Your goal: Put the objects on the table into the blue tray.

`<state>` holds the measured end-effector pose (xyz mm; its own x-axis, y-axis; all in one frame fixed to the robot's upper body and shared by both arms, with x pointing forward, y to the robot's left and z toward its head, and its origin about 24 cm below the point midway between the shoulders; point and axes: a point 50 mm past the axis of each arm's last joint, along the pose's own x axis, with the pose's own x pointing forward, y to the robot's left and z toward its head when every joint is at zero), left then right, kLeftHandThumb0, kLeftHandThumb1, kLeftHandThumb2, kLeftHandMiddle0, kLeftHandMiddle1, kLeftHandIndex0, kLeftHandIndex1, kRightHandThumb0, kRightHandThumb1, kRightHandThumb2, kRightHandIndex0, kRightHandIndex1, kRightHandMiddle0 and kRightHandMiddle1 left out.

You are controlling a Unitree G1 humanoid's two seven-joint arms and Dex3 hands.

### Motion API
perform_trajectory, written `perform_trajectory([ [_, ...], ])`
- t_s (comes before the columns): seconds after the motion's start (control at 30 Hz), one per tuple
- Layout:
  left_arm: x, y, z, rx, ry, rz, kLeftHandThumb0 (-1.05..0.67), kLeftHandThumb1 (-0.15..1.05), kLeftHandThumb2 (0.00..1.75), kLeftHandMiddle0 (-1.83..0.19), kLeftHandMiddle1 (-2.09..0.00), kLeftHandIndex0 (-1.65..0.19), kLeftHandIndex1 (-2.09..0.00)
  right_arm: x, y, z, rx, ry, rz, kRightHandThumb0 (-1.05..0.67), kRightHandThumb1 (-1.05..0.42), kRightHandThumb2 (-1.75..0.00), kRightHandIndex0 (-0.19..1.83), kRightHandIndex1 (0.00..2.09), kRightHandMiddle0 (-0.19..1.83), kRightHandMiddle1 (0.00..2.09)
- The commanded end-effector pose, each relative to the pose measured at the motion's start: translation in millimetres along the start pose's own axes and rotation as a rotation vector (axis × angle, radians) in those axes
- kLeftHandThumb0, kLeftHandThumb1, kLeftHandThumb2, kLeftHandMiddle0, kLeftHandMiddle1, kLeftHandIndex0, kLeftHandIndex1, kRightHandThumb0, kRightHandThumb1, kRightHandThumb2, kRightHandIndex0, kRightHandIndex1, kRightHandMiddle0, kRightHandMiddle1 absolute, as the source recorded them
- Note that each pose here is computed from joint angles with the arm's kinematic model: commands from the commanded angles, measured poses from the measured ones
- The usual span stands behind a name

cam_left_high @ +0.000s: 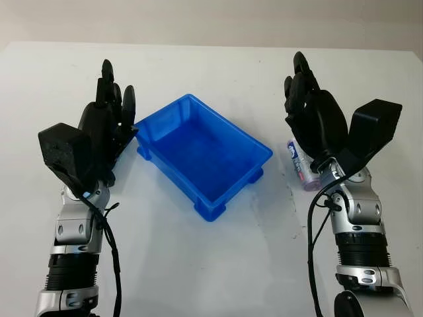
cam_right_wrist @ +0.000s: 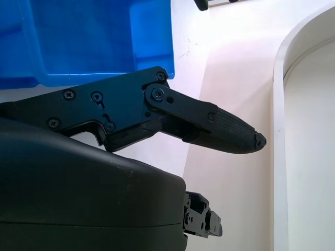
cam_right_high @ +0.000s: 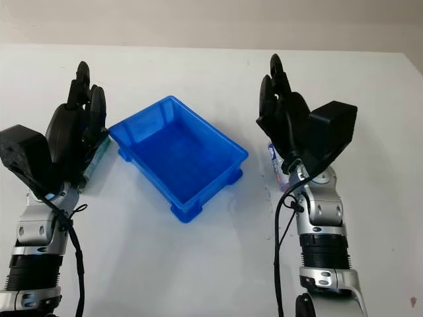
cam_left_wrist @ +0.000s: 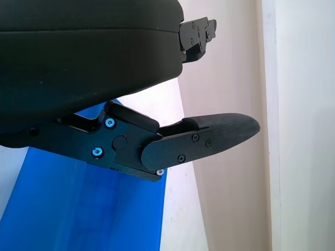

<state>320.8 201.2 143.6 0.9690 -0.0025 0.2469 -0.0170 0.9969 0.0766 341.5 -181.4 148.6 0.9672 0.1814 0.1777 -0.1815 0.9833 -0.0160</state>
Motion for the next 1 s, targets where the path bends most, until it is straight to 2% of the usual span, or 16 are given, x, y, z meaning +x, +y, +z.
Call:
perform_trajectory([
  [0.0,-2.3,0.4,4.2,0.009,-0.022,-0.003,-0.79,1.05,0.64,0.19,0.00,0.19,0.00,-2.7,-1.9,5.0,-0.013,-0.019,-0.005,-0.79,-1.05,-0.75,-0.19,0.00,-0.19,0.00],
  [0.3,-1.4,-0.9,-0.2,-0.001,0.002,-0.016,-0.80,1.05,0.64,0.19,0.00,0.19,0.00,-2.2,-2.0,0.4,-0.014,0.002,-0.001,-0.80,-1.05,-0.75,-0.19,0.00,-0.19,0.00],
  [0.47,-1.7,-0.1,-1.4,-0.003,0.002,-0.010,-0.80,1.05,0.62,0.19,0.00,0.19,0.00,-2.4,-6.5,5.5,-0.041,-0.004,0.006,-0.78,-1.05,-0.76,-0.19,0.00,-0.19,0.00],
  [0.97,-2.9,-1.7,-0.5,-0.012,0.005,-0.006,-0.80,1.05,0.62,0.19,0.00,0.19,0.00,-5.5,-43.6,49.9,-0.244,-0.052,0.020,-0.78,-1.05,-0.69,-0.19,0.00,-0.19,0.00],
])
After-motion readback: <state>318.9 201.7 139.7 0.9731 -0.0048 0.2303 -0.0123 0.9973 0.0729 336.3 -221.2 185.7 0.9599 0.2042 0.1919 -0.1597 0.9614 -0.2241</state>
